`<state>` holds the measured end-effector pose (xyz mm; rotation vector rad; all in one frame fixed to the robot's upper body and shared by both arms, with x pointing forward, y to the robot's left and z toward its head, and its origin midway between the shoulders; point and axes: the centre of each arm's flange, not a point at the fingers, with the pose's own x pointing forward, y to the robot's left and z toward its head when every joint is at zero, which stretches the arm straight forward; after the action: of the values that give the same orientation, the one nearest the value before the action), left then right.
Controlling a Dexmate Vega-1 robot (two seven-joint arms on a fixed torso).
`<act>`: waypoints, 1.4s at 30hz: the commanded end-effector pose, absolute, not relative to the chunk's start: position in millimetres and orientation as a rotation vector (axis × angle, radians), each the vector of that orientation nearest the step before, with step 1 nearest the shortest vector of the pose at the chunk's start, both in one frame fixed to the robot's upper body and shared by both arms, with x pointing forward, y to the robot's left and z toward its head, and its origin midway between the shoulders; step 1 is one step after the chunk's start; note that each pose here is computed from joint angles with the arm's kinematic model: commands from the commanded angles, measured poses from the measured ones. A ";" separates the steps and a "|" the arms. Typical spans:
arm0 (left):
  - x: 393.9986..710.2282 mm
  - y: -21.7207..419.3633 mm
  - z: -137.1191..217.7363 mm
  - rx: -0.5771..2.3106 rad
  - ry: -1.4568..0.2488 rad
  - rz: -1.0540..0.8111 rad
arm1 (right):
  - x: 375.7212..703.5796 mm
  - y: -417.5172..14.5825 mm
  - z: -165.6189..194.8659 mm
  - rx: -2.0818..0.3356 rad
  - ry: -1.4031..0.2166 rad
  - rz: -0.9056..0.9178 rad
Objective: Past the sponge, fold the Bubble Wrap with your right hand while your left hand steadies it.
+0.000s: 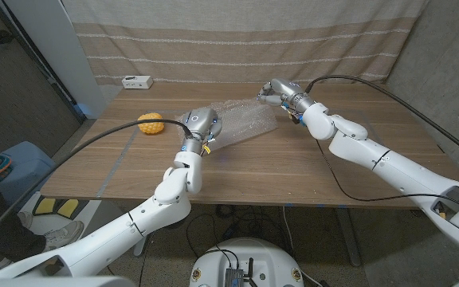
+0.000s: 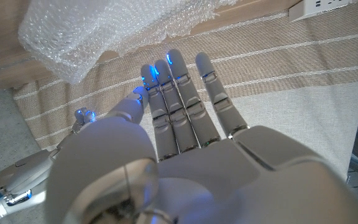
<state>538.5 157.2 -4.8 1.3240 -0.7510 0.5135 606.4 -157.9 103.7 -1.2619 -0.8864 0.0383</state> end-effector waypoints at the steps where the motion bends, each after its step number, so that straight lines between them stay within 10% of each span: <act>1: 545.8 155.7 -4.2 1.322 -0.686 0.489 | 616.8 -134.2 105.8 -1.411 -0.717 0.235; 42: 586.0 152.3 0.6 1.419 -0.469 0.334 | 697.8 -77.9 66.7 -1.643 -0.289 0.508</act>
<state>578.6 155.1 -0.7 1.3346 -0.4956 0.3224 675.1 -83.0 88.5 -1.6455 -0.4181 0.4176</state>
